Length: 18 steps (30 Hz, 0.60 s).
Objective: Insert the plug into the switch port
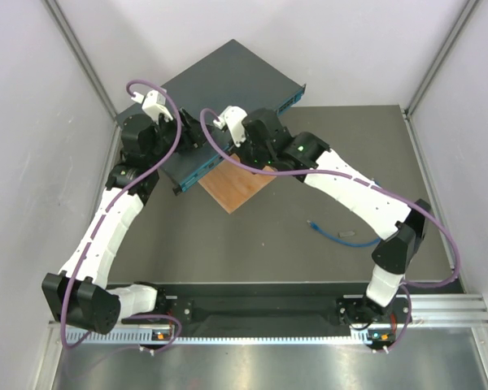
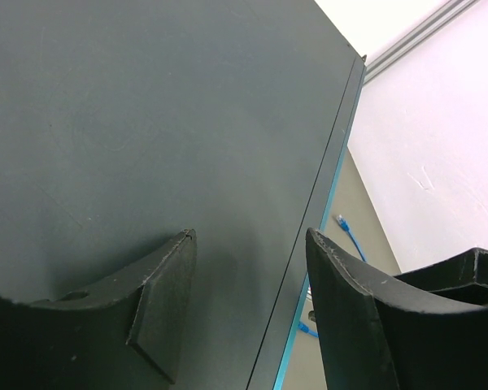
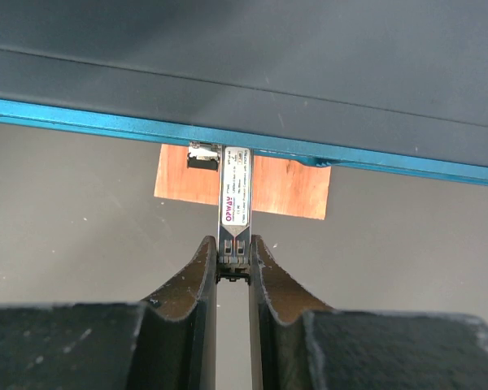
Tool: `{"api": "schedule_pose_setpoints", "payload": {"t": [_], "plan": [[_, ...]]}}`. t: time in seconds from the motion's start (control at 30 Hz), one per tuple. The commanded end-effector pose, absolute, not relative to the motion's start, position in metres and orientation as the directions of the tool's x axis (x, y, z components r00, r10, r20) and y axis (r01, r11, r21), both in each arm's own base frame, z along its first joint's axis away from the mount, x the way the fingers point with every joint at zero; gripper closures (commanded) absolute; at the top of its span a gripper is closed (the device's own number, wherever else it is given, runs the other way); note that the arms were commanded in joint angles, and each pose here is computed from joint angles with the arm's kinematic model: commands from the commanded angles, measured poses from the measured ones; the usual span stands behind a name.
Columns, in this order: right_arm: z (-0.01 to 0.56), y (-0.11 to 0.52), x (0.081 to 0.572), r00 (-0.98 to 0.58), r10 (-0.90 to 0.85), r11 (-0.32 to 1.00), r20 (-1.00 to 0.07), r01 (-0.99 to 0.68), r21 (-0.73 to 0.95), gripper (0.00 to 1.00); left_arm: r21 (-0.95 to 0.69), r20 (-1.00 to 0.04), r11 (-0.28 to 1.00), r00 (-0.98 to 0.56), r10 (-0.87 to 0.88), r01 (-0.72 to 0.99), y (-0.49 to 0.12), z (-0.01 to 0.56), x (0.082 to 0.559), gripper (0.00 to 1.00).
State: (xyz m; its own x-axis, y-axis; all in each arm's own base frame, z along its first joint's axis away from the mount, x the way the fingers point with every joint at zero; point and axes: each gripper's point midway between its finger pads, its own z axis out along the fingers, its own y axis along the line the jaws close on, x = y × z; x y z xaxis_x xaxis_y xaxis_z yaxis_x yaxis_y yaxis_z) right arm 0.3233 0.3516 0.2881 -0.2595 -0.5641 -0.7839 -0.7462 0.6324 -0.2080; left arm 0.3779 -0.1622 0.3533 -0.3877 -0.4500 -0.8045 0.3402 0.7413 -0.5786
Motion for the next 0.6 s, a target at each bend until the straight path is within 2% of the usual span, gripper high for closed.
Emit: {"api": "schedule_pose_setpoints", "payload": {"t": [0.0,0.57], "plan": [[0.312,0.354,0.328,-0.236,-0.523,0.656,-0.819,-0.725,-0.21,1.0,-0.575,-0.814,0.727,-0.352,-0.462,0.376,-0.164,0.367,0.375,0.39],[0.33,0.352,0.327,-0.215,-0.498,0.657,-0.84,-0.726,-0.204,1.0,-0.586,-0.806,0.721,-0.361,-0.47,0.37,-0.165,0.363,0.375,0.38]]}}
